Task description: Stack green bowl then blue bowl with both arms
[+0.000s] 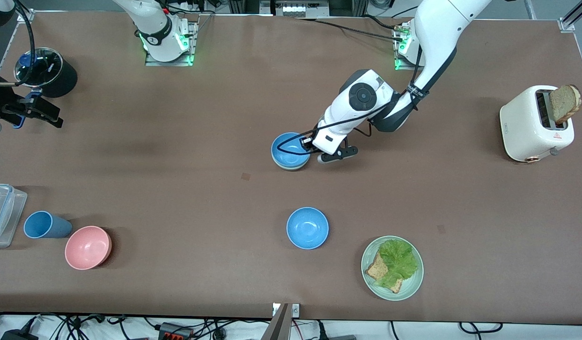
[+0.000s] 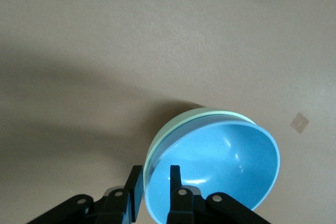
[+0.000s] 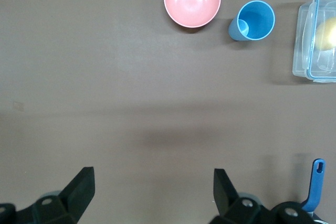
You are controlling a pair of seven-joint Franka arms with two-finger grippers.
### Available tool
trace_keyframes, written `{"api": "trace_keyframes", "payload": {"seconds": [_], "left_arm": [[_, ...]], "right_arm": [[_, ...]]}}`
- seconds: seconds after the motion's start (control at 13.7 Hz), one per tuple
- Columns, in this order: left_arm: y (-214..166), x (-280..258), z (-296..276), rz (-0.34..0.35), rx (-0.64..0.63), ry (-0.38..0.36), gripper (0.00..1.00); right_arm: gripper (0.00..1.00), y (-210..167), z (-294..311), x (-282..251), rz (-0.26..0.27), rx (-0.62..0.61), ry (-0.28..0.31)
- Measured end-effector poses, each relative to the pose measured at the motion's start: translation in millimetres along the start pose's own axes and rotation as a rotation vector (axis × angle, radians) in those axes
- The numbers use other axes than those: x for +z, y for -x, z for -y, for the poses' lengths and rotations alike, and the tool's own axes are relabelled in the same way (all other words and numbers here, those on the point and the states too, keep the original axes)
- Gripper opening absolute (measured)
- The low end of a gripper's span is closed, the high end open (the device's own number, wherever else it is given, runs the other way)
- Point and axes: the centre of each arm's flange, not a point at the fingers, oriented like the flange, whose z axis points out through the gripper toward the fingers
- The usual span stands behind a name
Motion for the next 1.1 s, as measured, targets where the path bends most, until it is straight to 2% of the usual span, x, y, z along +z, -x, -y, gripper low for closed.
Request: {"api": "trace_keyframes", "payload": {"seconds": [0.37,0.8,0.95,1.1], "left_arm": [[-13.3,-6.9,1.3,-0.005,-0.020,-0.009,0.29],[-67.6,-63.4,-0.9,0.024,-0.057,-0.101,0.33],[-94.8,-87.8,17.6,0.031,-0.032,-0.127,0.38],[-120.8,-120.6,34.3,0.048,-0.022,-0.153,0.55]], "right_arm": [[1.00,0.0,0.0,0.0,0.000,0.000,0.000],[1.00,0.0,0.0,0.0,0.000,0.000,0.000],[1.00,0.0,0.0,0.0,0.000,-0.001,0.000],[1.00,0.1,0.0,0.1,0.001,-0.004,0.000]]}}
